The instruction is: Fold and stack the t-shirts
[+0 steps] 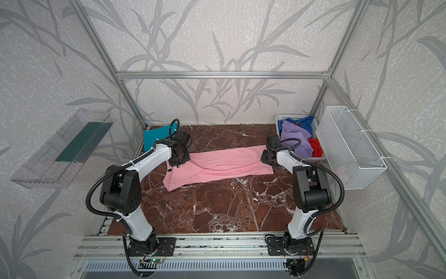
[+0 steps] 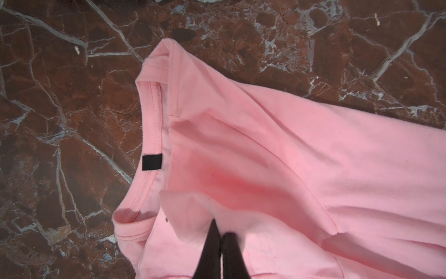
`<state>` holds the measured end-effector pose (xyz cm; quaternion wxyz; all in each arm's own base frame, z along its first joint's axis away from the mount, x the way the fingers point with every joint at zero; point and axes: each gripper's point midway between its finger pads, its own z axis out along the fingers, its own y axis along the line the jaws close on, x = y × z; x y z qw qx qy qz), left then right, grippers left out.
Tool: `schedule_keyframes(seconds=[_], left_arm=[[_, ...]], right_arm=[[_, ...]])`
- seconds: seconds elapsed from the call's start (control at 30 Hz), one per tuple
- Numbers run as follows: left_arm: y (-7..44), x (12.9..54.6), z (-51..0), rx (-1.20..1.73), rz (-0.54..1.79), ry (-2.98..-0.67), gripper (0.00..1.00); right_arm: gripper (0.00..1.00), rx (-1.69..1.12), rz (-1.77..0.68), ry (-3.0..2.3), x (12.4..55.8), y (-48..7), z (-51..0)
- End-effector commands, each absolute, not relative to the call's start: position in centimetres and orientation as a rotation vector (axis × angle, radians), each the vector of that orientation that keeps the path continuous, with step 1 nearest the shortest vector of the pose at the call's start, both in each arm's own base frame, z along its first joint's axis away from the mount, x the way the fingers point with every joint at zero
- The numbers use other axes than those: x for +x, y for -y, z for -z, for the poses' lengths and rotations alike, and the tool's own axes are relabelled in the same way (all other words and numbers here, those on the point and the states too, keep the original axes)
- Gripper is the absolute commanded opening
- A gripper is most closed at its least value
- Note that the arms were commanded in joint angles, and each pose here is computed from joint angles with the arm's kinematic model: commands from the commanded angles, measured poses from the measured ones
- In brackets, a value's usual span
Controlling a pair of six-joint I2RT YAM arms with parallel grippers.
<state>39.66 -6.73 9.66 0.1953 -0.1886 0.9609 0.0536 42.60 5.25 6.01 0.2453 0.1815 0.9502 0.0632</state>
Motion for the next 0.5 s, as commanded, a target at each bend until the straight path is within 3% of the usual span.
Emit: schedule_keyframes(seconds=[0.0, 0.27, 0.47], left_arm=[[5.6, 40.3, -10.3, -0.516, -0.226, -2.695, 0.08], [2.7, 45.1, -16.3, -0.546, -0.368, -2.518, 0.34], [2.9, 43.2, -19.4, -0.536, -0.273, -2.491, 0.32]], right_arm=[[0.29, 0.499, -0.196, -2.549, 42.5, -5.3, -8.2], [0.40, 0.417, -0.228, -2.498, 36.2, -7.5, -12.4], [0.41, 0.047, -0.188, -2.377, 32.1, -13.5, -15.8]])
